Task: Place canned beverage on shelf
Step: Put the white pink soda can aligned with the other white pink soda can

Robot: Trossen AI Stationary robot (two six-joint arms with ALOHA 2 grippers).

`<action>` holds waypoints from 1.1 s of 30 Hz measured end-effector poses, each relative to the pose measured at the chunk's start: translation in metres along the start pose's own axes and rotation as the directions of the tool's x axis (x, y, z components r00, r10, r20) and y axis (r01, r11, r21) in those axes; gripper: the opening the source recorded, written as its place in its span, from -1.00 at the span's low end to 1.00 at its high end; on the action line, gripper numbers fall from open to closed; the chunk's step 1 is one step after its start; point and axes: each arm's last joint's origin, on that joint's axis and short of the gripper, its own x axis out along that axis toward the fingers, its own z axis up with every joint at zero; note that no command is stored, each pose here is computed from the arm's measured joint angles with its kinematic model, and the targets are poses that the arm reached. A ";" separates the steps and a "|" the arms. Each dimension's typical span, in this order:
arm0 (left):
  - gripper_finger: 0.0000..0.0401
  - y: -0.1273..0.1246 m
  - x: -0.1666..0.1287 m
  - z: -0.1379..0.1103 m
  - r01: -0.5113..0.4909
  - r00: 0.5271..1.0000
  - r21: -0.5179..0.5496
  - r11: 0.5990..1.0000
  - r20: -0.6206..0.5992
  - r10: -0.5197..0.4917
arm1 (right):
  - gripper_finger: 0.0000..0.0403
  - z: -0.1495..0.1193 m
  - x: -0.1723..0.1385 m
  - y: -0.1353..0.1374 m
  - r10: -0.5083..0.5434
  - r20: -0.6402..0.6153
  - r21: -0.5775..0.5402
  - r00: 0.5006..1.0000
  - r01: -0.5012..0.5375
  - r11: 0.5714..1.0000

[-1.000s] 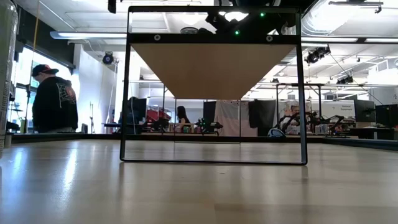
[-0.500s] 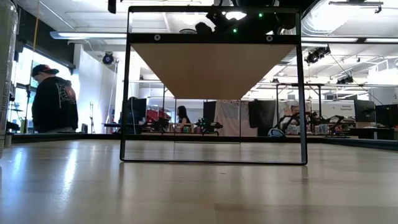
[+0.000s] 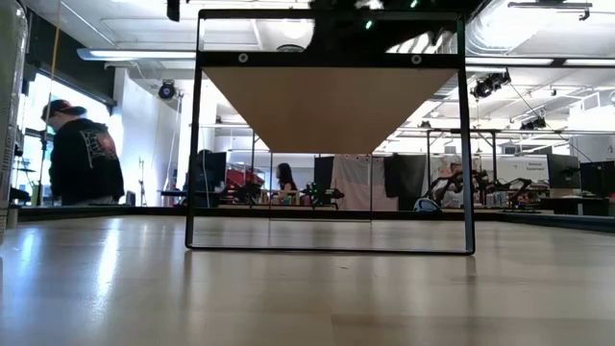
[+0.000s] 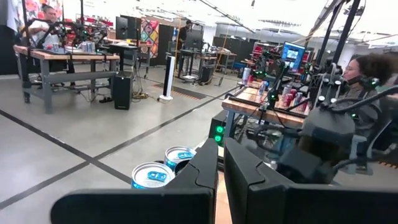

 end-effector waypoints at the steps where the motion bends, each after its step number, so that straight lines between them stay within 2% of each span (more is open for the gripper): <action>1: -0.99 0.000 0.000 0.000 0.002 1.000 -0.006 1.000 -0.001 -0.002 | -1.00 0.003 -0.006 0.001 0.006 -0.009 0.016 1.000 -0.006 1.000; 4: -0.99 0.000 0.000 0.000 0.006 1.000 -0.008 1.000 -0.001 -0.006 | -1.00 0.011 -0.026 0.001 0.027 -0.071 0.042 0.997 -0.024 0.999; 9: -0.99 0.000 0.000 0.000 0.006 1.000 -0.007 1.000 -0.001 -0.006 | -1.00 0.027 -0.066 -0.004 0.156 -0.145 -0.008 0.977 -0.159 0.987; 18: -0.99 0.000 0.000 0.000 0.007 1.000 -0.007 1.000 -0.003 -0.007 | -1.00 0.039 -0.122 -0.018 0.163 -0.193 0.063 0.968 -0.154 0.986; 23: -0.99 0.000 0.000 0.000 0.008 1.000 -0.006 1.000 -0.003 -0.008 | -1.00 0.039 -0.131 -0.020 0.166 -0.165 0.071 0.972 -0.156 0.985; 33: -0.99 0.000 0.000 0.000 0.007 1.000 0.022 1.000 -0.005 -0.007 | -1.00 0.041 -0.129 -0.020 0.163 -0.140 0.070 0.977 -0.155 0.985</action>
